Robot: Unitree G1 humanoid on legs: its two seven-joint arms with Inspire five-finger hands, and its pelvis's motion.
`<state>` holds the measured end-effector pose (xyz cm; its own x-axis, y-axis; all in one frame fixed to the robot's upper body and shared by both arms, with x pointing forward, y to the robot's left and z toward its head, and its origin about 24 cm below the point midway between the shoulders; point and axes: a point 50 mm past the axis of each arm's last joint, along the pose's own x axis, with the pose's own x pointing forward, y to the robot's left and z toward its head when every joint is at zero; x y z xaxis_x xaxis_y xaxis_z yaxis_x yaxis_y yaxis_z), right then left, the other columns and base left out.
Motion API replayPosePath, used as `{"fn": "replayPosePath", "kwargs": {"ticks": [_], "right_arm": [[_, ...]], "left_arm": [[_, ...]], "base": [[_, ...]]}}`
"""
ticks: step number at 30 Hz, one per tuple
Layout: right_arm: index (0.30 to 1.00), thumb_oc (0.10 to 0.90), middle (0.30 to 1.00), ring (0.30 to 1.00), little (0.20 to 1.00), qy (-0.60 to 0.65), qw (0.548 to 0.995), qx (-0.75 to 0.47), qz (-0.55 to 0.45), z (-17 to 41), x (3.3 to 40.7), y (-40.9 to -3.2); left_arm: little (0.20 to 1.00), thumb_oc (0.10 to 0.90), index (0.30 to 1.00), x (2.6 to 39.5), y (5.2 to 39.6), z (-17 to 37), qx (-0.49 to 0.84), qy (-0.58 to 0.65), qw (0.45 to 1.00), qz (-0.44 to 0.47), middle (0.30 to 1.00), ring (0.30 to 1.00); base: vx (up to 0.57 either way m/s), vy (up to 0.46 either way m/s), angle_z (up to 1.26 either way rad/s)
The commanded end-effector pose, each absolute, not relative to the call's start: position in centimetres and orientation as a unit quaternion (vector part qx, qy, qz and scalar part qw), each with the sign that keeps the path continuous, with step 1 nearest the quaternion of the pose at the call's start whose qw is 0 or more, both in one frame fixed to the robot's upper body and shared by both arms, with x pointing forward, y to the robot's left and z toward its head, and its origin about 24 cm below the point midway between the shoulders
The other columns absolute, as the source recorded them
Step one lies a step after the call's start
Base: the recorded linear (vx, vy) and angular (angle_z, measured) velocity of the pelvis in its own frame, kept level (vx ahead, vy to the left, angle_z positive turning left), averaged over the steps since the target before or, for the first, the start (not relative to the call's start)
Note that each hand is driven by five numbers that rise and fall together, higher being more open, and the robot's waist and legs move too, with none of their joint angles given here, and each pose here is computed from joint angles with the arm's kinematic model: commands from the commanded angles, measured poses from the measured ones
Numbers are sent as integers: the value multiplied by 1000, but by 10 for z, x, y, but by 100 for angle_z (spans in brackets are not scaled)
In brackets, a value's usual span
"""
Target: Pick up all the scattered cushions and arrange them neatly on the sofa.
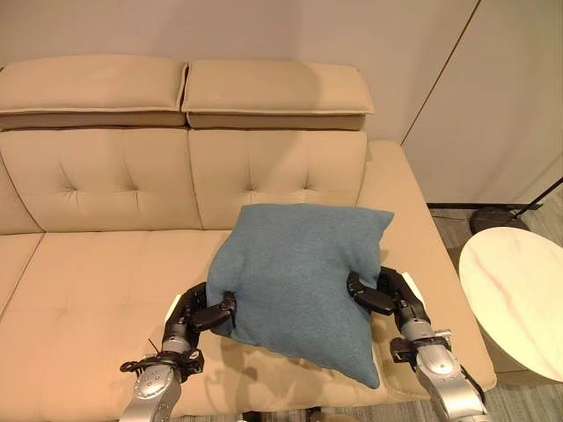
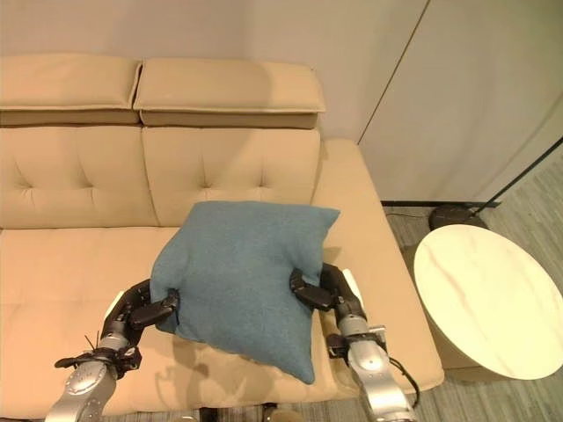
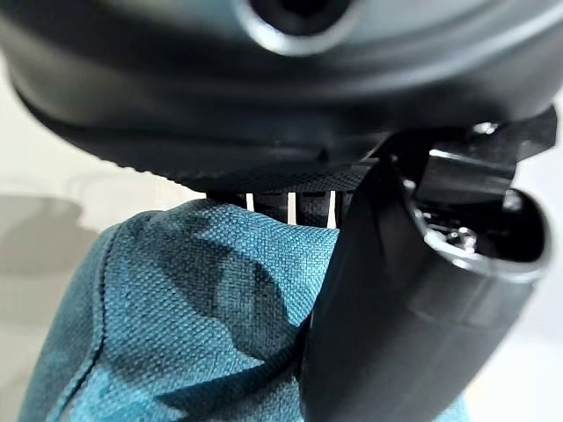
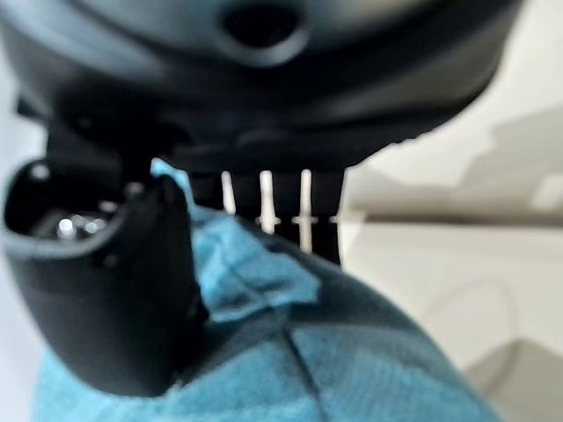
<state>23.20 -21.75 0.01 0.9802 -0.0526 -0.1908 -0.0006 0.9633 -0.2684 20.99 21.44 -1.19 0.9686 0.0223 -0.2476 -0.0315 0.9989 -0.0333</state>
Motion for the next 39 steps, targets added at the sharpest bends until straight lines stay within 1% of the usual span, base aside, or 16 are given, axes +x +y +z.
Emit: {"fn": "replayPosePath", "kwargs": {"ticks": [1, 5, 6, 7, 10, 14, 16, 19, 21, 22, 24, 28, 33, 34, 36, 39], "right_arm": [[300, 400, 300, 300, 300, -92, 989, -114, 13, 67, 272, -186], [300, 400, 300, 300, 300, -174, 977, -127, 6, 108, 300, -172], [300, 400, 300, 300, 300, -222, 964, -145, -4, 132, 311, -168], [300, 400, 300, 300, 300, -222, 964, -145, -4, 132, 311, -168], [300, 400, 300, 300, 300, -301, 936, -179, -20, 174, 324, -162], [300, 400, 300, 300, 300, -360, 909, -205, -33, 205, 326, -157], [300, 400, 300, 300, 300, -418, 879, -223, -53, 232, 322, -155], [300, 400, 300, 300, 300, -455, 856, -237, -63, 247, 317, -151], [300, 400, 300, 300, 300, -504, 815, -269, -95, 269, 312, -149], [300, 400, 300, 300, 300, -505, 814, -270, -96, 269, 313, -148], [300, 400, 300, 300, 300, -542, 770, -307, -136, 289, 311, -148], [300, 400, 300, 300, 300, -557, 717, -364, -207, 320, 318, -158], [300, 400, 300, 300, 300, -514, 735, -380, -226, 324, 340, -166], [300, 400, 300, 300, 300, -452, 775, -380, -225, 316, 361, -172], [300, 400, 300, 300, 300, -384, 829, -351, -205, 303, 384, -167], [300, 400, 300, 300, 300, -326, 855, -356, -190, 296, 401, -165]], "left_arm": [[300, 400, 300, 264, 176, 98, -18, -168, 984, -60, 300, 300], [300, 400, 300, 284, 169, 133, 1, -242, 969, -47, 300, 300], [300, 400, 300, 292, 168, 156, 17, -289, 956, -37, 300, 300], [300, 400, 300, 293, 167, 156, 17, -289, 956, -37, 300, 300], [300, 400, 300, 298, 162, 203, 38, -386, 921, -28, 300, 300], [300, 400, 300, 295, 157, 231, 45, -447, 893, -21, 300, 300], [300, 400, 300, 288, 155, 250, 38, -493, 869, -10, 300, 300], [300, 400, 300, 285, 154, 256, 31, -511, 859, 3, 300, 300], [300, 400, 300, 284, 155, 261, 27, -527, 849, 38, 300, 300], [300, 400, 300, 284, 155, 261, 27, -528, 848, 39, 300, 300], [300, 400, 300, 289, 157, 260, 4, -525, 848, 74, 300, 300], [300, 400, 300, 298, 165, 264, -7, -516, 849, 115, 300, 300], [300, 400, 300, 321, 164, 262, 18, -478, 871, 113, 300, 300], [300, 400, 300, 342, 163, 258, 41, -434, 893, 107, 300, 300], [300, 400, 300, 369, 163, 266, 82, -390, 911, 105, 300, 300], [300, 400, 300, 391, 167, 292, 163, -361, 911, 112, 300, 300]], "base": [[-181, -30, 6], [-217, -33, 5], [-149, -37, 3], [-137, -43, 3], [-81, -45, 2], [-35, -47, 3], [13, -48, 0], [19, -21, 0], [5, -20, 1], [-26, -38, 1], [4, -60, 5], [39, -88, 16], [19, -53, 20], [8, -46, 9], [-17, -22, 11], [-31, 12, 2]]}}
